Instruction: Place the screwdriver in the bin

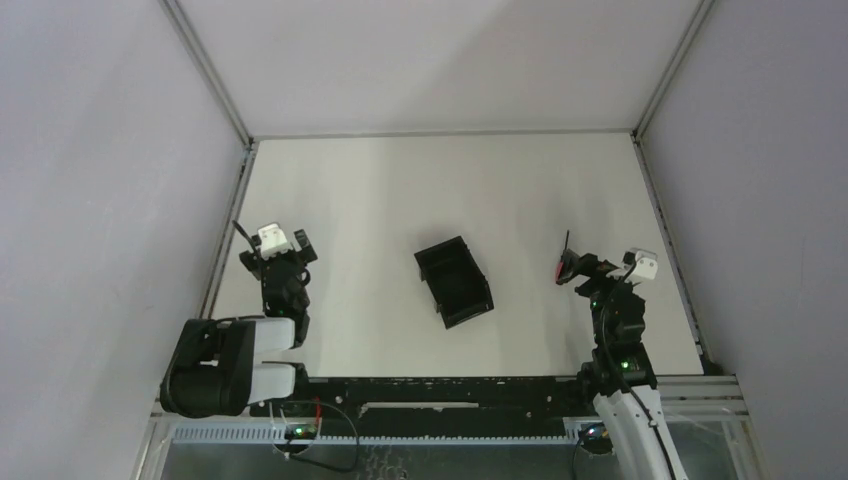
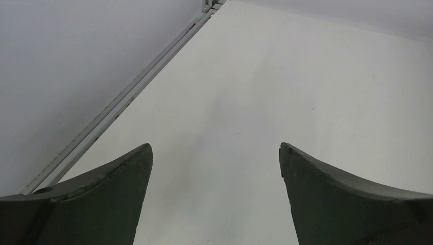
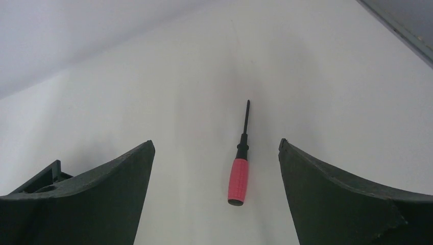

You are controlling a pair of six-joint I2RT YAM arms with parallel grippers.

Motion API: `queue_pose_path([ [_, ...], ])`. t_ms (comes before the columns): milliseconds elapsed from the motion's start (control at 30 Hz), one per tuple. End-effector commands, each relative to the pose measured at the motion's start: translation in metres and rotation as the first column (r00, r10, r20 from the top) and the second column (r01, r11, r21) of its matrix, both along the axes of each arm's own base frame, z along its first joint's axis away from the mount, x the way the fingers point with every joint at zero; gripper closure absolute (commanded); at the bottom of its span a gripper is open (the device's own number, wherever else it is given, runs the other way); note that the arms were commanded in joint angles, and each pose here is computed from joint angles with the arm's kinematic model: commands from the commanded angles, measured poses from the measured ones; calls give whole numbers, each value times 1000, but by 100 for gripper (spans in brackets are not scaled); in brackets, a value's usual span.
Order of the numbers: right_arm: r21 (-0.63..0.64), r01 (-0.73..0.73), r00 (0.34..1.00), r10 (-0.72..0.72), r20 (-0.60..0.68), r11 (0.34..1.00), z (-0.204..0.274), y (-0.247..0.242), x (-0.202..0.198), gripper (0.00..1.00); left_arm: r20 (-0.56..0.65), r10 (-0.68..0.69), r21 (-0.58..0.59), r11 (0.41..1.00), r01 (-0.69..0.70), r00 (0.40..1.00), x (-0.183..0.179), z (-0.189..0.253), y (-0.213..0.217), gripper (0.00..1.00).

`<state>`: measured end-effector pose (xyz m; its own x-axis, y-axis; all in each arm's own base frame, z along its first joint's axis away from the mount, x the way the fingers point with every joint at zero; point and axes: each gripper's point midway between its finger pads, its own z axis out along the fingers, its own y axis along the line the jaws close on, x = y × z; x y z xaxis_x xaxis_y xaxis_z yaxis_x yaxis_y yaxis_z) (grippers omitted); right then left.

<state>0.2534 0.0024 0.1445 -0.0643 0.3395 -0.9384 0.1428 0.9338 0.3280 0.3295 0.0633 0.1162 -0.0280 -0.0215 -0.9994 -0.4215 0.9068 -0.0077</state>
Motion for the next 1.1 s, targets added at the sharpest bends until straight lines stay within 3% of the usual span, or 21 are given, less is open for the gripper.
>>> queue_pose_path([
  [0, 22, 12, 998, -13, 57, 1000, 29, -1, 4, 0, 61, -4, 1, 1000, 4, 998, 11, 22, 0, 2],
  [133, 5, 8, 1000, -8, 4, 1000, 58, -1, 11, 0, 59, -4, 1, 1000, 4, 998, 11, 21, 0, 2],
  [300, -37, 36, 952, -45, -304, 999, 65, -8, 35, 0, 62, -5, 1, 1000, 5, 998, 11, 22, 0, 2],
  [433, -43, -22, 808, -8, -588, 999, 38, -6, 61, 3, 61, -5, 0, 1000, 5, 998, 11, 22, 0, 2],
  [600, 32, -62, 581, 62, -812, 998, -27, -5, 83, 18, 62, -5, 1, 1000, 5, 998, 11, 22, 0, 2],
  [767, 109, -69, 410, 128, -903, 992, -89, 5, 78, 29, 62, -6, 1, 1000, 6, 998, 11, 22, 0, 2],
  [933, 121, -74, 303, 138, -943, 990, -124, 7, 65, 38, 62, -5, 1, 1000, 5, 998, 11, 22, 0, 2],
  [1000, 122, -71, 277, 137, -951, 990, -133, 7, 60, 47, 61, -6, 1, 1000, 6, 998, 11, 22, 0, 2],
  [1067, 122, -73, 254, 136, -958, 990, -138, 7, 57, 65, 62, -4, 1, 1000, 4, 998, 11, 22, 0, 2],
])
